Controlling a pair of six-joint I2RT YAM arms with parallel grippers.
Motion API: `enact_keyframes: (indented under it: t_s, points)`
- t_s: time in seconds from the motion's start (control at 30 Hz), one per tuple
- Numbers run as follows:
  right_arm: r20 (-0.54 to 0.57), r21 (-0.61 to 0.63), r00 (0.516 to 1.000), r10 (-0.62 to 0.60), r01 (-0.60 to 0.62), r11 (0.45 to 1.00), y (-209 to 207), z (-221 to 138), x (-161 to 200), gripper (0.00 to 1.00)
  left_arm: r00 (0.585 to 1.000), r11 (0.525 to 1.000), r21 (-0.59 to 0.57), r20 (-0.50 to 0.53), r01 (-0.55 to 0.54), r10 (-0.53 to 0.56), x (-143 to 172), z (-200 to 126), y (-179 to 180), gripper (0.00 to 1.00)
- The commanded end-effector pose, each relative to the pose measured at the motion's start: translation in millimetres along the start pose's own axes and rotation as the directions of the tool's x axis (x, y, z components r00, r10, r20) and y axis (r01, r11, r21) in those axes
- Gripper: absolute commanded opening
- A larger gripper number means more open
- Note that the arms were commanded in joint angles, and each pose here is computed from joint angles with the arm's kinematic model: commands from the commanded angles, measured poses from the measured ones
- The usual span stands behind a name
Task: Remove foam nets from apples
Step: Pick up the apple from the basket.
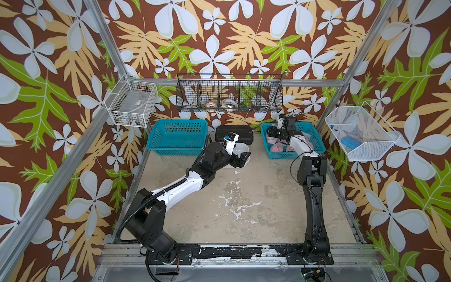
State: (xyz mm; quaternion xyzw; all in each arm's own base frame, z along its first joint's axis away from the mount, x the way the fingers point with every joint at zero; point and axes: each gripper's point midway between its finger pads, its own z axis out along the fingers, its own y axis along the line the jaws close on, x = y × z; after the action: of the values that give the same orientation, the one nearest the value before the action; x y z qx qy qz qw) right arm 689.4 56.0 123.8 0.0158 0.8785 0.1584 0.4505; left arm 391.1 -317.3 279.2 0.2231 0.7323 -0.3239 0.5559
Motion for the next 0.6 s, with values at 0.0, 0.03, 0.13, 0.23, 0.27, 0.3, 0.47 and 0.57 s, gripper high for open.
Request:
enact_keyframes:
  t_s: [0.0,0.03,0.13,0.23,0.27,0.3,0.47,0.57]
  points:
    - [0.043,-0.021,0.999,-0.004,0.005,1.000,11,-16,-21,0.67,0.999,1.000,-0.009,0.044,-0.010,0.010,-15,-4,-1,0.92]
    - [0.049,-0.016,0.999,-0.004,0.005,1.000,12,-21,-26,0.67,0.999,1.000,-0.010,0.045,-0.011,0.011,-17,-4,-1,0.92]
    - [0.071,-0.016,0.997,0.001,0.001,1.000,16,-36,-38,0.67,0.999,1.000,-0.001,0.052,-0.009,0.009,-20,-8,-4,0.92]
    - [0.082,-0.023,0.997,0.000,0.002,1.000,21,-52,-45,0.67,0.998,1.000,0.000,0.064,-0.008,0.008,-27,-12,-6,0.92]
    - [0.080,-0.028,0.997,0.001,0.001,1.000,23,-59,-47,0.67,0.998,1.000,0.004,0.069,-0.010,0.010,-29,-15,-7,0.92]
    - [0.082,-0.035,0.997,0.003,0.000,0.999,26,-65,-49,0.67,0.997,1.000,0.005,0.076,-0.009,0.008,-32,-19,-9,0.92]
    - [0.099,-0.092,0.995,0.006,0.003,0.996,50,-110,-57,0.66,0.993,1.000,0.000,0.115,-0.016,0.016,-44,-37,-13,0.92]
    - [0.109,-0.114,0.994,0.010,0.002,0.993,63,-141,-59,0.66,0.989,1.000,-0.012,0.146,-0.009,0.011,-46,-53,-13,0.92]
